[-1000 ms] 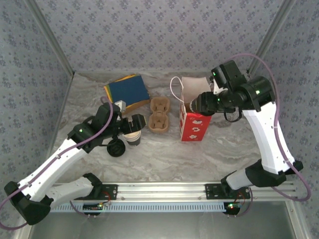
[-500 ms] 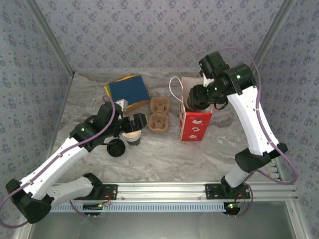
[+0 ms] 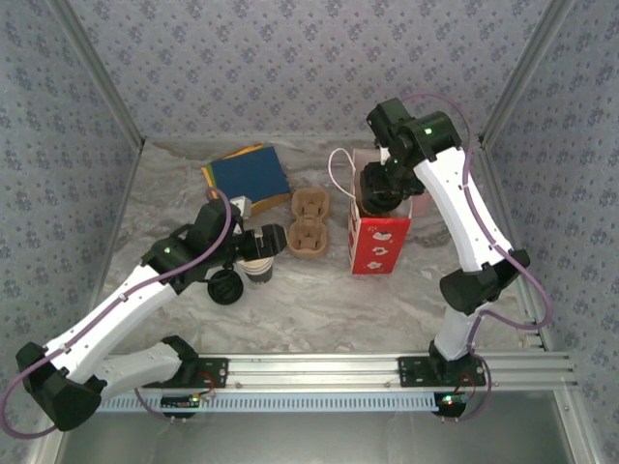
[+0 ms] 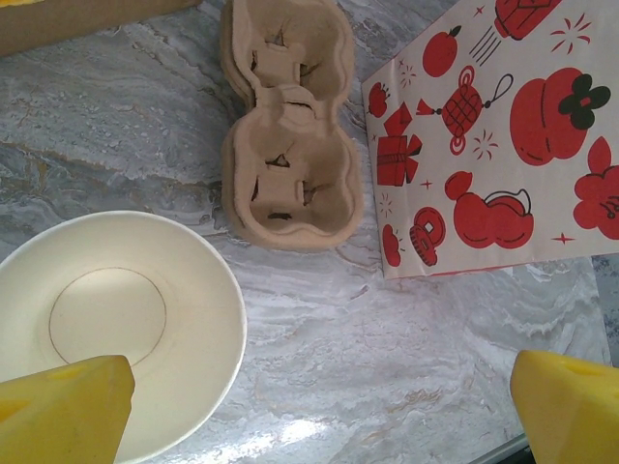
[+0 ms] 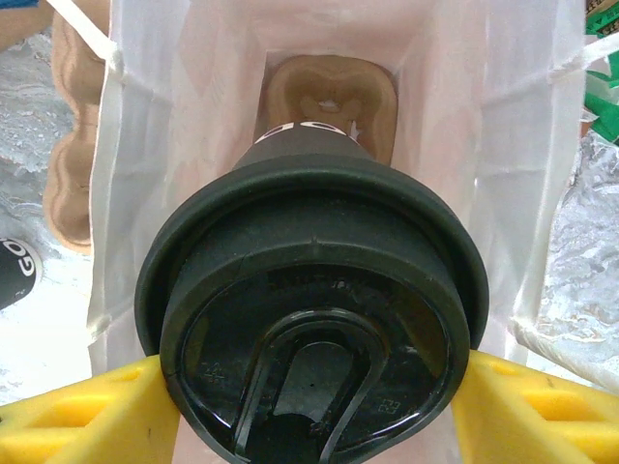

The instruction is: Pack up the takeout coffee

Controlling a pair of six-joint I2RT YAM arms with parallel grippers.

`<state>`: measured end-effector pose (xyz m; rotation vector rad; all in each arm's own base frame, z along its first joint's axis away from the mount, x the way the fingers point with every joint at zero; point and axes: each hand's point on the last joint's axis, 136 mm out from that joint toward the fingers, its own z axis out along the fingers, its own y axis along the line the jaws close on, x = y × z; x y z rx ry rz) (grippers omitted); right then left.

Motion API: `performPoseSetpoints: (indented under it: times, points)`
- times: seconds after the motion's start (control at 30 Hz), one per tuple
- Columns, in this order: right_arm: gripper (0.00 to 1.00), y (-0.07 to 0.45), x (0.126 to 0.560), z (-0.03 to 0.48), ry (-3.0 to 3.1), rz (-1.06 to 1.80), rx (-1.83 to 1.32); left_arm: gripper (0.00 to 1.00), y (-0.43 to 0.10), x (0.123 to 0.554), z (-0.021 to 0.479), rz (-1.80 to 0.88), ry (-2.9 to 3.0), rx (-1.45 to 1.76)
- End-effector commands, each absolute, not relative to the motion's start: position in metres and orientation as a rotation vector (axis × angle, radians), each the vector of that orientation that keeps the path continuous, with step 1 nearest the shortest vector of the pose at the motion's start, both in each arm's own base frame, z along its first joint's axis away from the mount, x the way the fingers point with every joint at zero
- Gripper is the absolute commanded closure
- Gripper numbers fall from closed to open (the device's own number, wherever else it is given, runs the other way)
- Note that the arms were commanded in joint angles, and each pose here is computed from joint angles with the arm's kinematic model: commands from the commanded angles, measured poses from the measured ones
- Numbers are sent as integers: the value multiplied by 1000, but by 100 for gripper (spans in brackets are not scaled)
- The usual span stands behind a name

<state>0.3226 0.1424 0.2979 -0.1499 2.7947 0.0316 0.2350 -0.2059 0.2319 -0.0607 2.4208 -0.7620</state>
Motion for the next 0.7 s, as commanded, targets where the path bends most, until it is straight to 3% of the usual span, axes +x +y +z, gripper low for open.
performPoseSetpoints:
  times: [0.0,0.67]
  points:
    - [30,128,304,286,2898,-58,-182,0,-208,238,232,-770,2397,-28]
    - [30,130,286,260,3039,-117,-225,0,-209,243,218,-793,2419,-36]
